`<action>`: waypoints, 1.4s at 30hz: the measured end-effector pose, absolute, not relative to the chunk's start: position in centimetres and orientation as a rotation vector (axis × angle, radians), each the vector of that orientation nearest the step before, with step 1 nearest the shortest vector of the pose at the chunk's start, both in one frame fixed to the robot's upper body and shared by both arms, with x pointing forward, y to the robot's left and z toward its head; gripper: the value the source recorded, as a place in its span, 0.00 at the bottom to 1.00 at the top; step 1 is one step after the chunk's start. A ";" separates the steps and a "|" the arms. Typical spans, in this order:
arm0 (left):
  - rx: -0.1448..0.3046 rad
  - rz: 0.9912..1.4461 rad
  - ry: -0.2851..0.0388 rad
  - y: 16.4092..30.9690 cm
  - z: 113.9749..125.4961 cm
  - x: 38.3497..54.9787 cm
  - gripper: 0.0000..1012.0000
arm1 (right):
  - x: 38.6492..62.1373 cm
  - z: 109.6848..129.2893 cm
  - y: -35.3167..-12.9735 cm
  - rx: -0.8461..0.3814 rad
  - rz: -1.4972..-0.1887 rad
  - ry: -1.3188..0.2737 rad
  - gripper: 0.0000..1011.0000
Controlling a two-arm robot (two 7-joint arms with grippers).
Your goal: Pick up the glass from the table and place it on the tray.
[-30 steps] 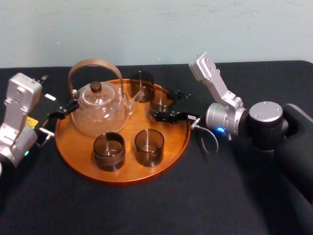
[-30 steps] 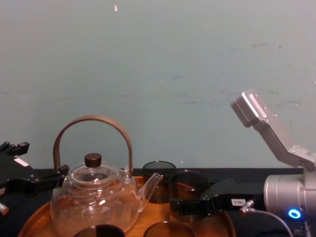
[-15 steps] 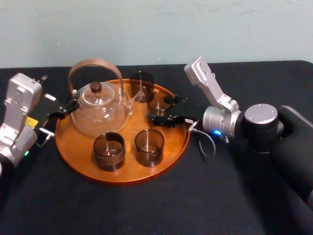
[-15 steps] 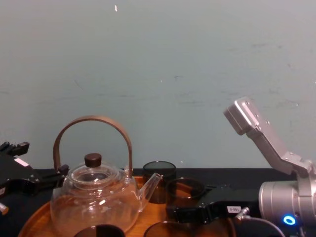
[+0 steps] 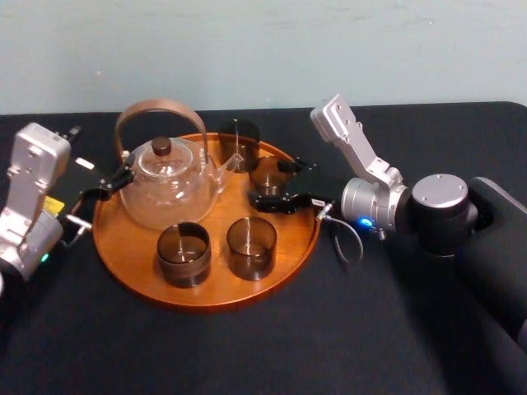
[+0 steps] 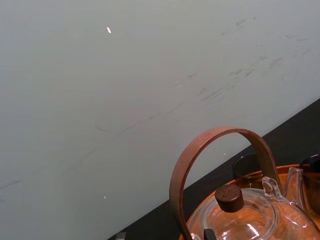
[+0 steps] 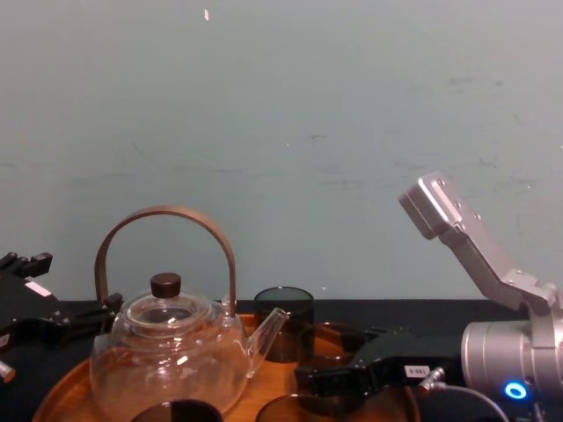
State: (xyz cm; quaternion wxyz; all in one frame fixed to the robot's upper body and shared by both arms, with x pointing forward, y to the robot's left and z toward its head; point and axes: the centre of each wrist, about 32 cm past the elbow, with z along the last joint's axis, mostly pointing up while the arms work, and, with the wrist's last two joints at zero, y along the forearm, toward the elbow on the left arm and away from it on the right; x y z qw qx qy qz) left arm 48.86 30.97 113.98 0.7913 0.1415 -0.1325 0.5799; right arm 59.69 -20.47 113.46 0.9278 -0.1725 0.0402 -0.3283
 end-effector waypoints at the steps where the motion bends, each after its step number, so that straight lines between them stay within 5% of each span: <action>1: 0.304 1.248 -0.285 31.0 114.0 48.9 1.00 | 59.7 113.5 -20.5 -0.353 -0.673 0.082 0.99; 26: 0.304 1.248 -0.285 31.0 114.0 48.9 1.00 | 57.9 113.0 -22.0 -0.345 -0.667 0.111 0.99; 42: 0.304 1.248 -0.285 31.0 114.0 48.9 1.00 | 54.1 113.9 -26.0 -0.328 -0.726 0.092 0.99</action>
